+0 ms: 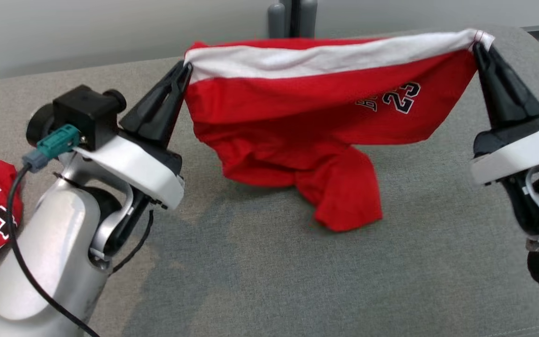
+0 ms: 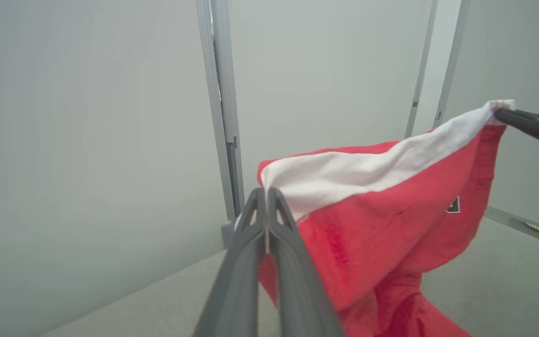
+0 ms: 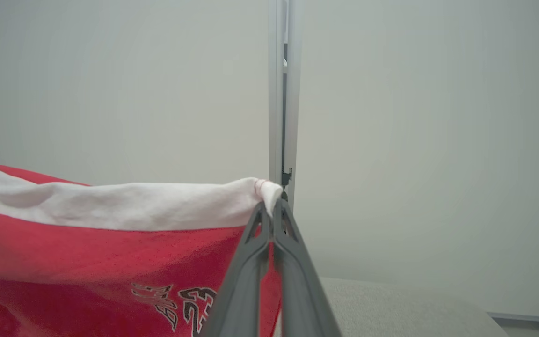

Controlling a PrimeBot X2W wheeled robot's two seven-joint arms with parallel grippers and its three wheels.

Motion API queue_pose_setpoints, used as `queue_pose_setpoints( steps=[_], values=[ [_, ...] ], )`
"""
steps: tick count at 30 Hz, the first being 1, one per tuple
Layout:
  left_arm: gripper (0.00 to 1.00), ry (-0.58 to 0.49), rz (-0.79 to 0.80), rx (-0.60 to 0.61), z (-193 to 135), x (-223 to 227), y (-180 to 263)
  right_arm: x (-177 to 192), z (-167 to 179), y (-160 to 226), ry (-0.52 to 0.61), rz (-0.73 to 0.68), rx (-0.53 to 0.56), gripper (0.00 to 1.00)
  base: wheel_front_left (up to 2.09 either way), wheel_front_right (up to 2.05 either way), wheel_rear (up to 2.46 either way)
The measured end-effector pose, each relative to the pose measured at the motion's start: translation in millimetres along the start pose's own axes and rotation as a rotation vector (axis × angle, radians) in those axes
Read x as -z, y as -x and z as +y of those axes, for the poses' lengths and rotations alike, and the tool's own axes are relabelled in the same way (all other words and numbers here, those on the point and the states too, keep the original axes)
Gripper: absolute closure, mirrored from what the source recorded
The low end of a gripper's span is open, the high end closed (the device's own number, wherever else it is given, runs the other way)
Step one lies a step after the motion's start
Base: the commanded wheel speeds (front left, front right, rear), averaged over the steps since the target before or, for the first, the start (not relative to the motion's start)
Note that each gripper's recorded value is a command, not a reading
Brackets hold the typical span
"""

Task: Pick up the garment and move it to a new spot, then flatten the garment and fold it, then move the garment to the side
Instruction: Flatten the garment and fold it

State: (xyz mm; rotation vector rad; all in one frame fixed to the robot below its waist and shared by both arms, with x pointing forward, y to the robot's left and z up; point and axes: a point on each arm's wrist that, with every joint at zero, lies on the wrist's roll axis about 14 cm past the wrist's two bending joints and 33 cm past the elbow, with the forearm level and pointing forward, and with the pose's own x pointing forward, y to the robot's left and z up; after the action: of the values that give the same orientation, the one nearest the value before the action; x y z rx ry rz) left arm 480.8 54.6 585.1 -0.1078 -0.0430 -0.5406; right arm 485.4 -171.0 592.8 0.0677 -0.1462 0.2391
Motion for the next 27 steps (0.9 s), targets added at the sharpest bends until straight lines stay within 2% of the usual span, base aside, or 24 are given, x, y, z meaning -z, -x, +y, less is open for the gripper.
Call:
queue_pose_setpoints(
  steps=[9, 10, 13, 17, 23, 27],
  values=[
    [1.0, -0.197, -0.232, 0.017, -6, -116, 1, -133, 4, 1, 0.136, -0.287, -0.018, 1.0, 0.0, 0.0, 0.0],
    [1.0, -0.202, -0.239, 0.017, -7, -121, 2, -138, 4, 3, 0.139, -0.291, -0.018, 1.0, 0.0, 0.0, 0.0],
    [1.0, -0.216, -0.248, 0.015, -10, -128, 5, -148, 8, 7, 0.142, -0.303, -0.022, 1.0, 0.0, 0.0, 0.0],
    [1.0, -0.21, -0.24, 0.018, -11, -127, 5, -143, 10, 7, 0.129, -0.278, -0.025, 1.0, 0.0, 0.0, 0.0],
    [1.0, -0.196, -0.219, 0.006, -5, -118, 0, -120, 8, -3, 0.079, -0.21, -0.027, 1.0, 0.0, 0.0, 0.0],
    [1.0, -0.168, -0.209, -0.003, 6, -113, -15, -105, 1, -24, 0.016, -0.169, -0.021, 1.0, 0.0, 0.0, 0.0]
  ],
)
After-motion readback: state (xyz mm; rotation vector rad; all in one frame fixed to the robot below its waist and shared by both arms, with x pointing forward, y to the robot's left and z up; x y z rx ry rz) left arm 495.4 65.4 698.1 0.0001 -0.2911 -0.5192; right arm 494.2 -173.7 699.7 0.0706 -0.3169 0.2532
